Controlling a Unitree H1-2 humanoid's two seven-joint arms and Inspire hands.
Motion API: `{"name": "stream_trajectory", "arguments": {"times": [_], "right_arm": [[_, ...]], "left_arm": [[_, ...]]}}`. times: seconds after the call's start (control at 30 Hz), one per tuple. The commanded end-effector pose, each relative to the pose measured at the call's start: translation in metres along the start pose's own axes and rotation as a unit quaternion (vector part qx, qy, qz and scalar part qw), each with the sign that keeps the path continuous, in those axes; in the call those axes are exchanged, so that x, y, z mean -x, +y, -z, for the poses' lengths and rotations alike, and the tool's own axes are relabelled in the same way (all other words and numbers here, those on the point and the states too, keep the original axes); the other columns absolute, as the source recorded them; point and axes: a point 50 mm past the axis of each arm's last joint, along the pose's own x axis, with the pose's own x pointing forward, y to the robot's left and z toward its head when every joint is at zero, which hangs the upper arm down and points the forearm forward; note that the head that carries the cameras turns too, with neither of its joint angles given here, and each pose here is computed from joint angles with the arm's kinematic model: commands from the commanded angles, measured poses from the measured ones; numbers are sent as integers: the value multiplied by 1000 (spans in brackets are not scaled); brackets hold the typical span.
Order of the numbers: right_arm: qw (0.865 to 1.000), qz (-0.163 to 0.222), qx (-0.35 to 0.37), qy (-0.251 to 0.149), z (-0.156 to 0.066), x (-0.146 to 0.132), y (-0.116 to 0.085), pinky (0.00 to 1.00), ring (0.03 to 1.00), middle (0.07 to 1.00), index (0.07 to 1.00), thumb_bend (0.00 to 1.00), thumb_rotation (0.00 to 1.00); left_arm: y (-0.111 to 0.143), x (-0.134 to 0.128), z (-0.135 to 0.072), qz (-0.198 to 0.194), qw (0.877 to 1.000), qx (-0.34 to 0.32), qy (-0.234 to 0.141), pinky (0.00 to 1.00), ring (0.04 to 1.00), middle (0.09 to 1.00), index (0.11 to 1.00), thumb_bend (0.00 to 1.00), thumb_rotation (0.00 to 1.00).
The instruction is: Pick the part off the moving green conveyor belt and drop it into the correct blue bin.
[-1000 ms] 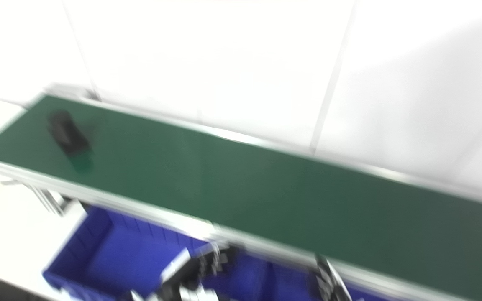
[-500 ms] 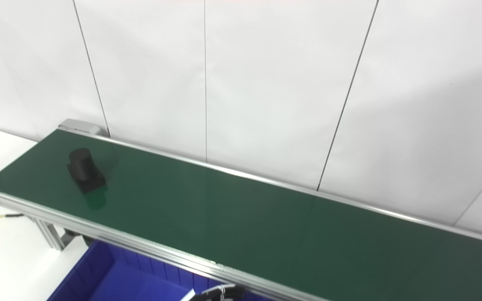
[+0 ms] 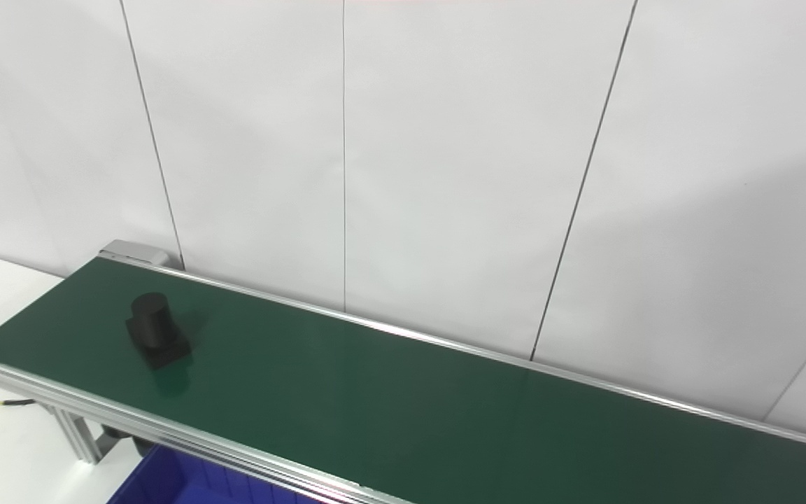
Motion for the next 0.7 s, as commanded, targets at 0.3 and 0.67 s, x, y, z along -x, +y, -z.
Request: {"name": "stream_trajectory", "arguments": {"times": [0.3,0.67], "right_arm": [[991,-1,9,-133,-73,-7,1,672,767,794,828,705,182],[977,2,54,-206,-160,-20,-1,589,714,740,772,805,198]], "left_arm": [[-1,-17,-14,4,999,-10,-36,671,768,815,804,1000,299],[-6,-25,-14,6,999,-10,-34,685,751,802,798,1000,264]]}}
